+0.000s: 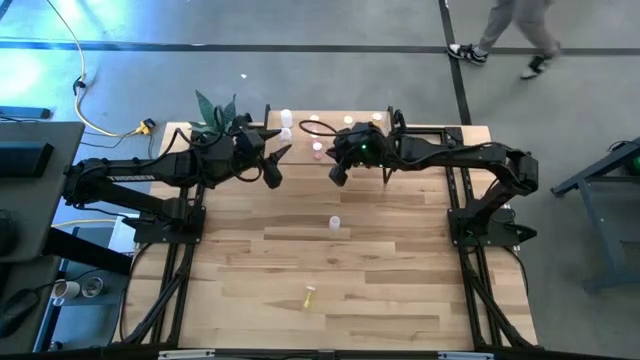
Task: Pick and place medicine bottles onto shelf by color
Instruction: Put the pink pill bottle aligned with the other pink pill bottles on the shelf
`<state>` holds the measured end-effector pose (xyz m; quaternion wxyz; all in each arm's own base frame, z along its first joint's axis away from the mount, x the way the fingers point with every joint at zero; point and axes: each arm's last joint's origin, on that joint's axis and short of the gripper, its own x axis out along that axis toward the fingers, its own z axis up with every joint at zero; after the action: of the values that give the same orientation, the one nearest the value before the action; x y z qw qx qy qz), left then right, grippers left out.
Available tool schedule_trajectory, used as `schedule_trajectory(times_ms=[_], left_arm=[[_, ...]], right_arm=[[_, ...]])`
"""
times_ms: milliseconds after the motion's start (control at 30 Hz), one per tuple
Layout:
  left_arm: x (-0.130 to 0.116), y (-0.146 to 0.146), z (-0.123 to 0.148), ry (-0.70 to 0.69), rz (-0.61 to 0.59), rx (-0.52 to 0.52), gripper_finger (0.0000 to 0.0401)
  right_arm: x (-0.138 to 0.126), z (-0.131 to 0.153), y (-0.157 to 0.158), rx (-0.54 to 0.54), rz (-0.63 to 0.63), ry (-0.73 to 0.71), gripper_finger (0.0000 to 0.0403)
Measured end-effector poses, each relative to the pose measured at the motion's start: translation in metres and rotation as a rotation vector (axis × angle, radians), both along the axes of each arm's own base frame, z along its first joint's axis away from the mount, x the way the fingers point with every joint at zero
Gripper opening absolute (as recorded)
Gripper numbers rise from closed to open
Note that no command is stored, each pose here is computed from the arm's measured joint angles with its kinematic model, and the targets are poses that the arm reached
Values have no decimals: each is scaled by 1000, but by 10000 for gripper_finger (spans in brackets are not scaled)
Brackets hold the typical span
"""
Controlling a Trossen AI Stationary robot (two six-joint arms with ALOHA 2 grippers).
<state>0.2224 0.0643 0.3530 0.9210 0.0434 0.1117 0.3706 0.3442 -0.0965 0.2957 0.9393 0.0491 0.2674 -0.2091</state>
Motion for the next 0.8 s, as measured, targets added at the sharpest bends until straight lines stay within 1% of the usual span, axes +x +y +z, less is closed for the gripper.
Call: schedule_trajectory(times_ms=[100, 200, 333, 500, 800], left_arm=[[-1, 1, 0, 2, 30, 8, 209], [-1, 1, 0, 15, 31, 20, 209], [-1, 1, 0, 25, 28, 30, 209], [-1, 1, 0, 19, 29, 26, 209], [-1, 1, 0, 18, 29, 25, 209]], right_arm=[[6, -10, -4, 21, -17, 12, 3], [11, -19, -7, 32, -27, 21, 6], [15, -29, -10, 34, -59, 52, 1], [18, -34, -15, 24, -80, 45, 0], [22, -43, -19, 40, -95, 54, 0]])
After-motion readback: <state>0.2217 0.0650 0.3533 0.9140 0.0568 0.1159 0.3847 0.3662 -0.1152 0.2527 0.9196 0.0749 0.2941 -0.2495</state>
